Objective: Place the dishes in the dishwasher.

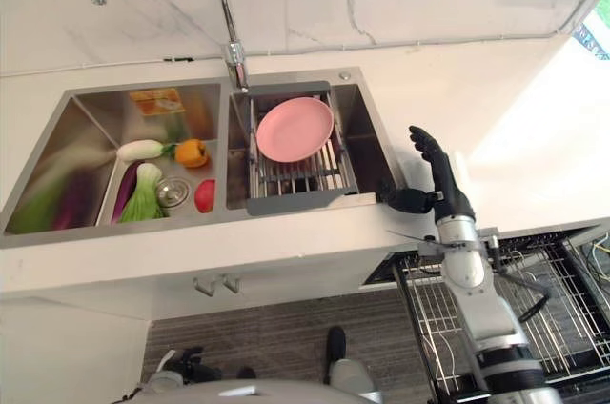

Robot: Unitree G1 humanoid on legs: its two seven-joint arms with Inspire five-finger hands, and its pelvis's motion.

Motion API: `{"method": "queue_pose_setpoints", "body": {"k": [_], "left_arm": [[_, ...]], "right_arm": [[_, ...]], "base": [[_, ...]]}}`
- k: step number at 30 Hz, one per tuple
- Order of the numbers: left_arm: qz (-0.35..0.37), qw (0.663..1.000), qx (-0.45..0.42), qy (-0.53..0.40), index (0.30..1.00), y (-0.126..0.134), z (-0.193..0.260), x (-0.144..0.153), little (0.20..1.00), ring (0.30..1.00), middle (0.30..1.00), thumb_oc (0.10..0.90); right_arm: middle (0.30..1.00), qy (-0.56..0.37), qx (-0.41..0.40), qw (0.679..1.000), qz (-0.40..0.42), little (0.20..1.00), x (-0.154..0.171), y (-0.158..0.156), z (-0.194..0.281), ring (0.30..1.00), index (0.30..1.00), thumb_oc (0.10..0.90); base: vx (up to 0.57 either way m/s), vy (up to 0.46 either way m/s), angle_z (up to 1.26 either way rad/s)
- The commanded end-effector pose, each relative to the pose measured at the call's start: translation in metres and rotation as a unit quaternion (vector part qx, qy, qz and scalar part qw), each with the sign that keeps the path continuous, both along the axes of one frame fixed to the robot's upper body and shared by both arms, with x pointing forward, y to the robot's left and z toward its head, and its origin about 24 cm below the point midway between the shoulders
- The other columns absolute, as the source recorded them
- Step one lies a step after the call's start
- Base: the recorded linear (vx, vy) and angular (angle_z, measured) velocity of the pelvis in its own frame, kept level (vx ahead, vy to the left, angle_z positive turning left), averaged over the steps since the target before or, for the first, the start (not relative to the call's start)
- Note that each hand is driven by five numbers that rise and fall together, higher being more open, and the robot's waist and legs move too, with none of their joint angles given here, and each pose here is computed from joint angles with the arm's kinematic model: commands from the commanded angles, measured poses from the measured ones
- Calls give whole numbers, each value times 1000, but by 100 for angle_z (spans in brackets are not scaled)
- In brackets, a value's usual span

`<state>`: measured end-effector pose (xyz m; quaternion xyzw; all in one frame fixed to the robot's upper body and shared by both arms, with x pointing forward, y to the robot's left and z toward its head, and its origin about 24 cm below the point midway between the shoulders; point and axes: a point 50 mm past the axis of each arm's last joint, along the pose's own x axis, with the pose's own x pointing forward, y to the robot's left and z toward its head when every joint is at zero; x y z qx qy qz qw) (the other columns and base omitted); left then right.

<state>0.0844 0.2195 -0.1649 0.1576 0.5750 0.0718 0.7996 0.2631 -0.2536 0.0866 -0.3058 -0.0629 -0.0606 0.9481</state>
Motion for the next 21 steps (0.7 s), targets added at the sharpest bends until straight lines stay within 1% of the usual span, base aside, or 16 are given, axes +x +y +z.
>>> {"method": "queue_pose_setpoints", "body": {"k": [1,2,3,6,15,17,21], "left_arm": [[-33,999,23,35,900,15,0,-13,900,900,900,800],[-41,998,23,37,900,15,0,-13,900,900,900,800],[-41,998,23,36,900,15,0,-13,900,900,900,800],[-54,998,23,38,900,13,-1,-13,900,900,900,800],[-75,996,26,47,900,13,-1,-16,900,900,900,800],[-77,995,30,50,900,16,-1,-18,900,900,900,800],[-79,995,32,54,900,17,-1,-19,900,900,900,800]], "right_arm": [[900,-122,-58,990,50,900,19,17,55,900,900,800],[900,-134,-93,985,57,900,26,20,65,900,900,800],[900,-135,-93,985,57,900,27,20,65,900,900,800],[900,-146,-139,977,65,900,37,25,77,900,900,800],[900,-156,-200,961,112,900,51,45,93,900,900,800],[900,-144,-244,949,139,900,54,52,93,900,900,800],[900,-134,-273,940,156,900,58,59,91,900,900,800]], "base": [[59,-57,8],[39,-35,13],[53,-53,13],[55,-54,13],[32,-22,10],[41,-16,8],[35,-8,3]]}}
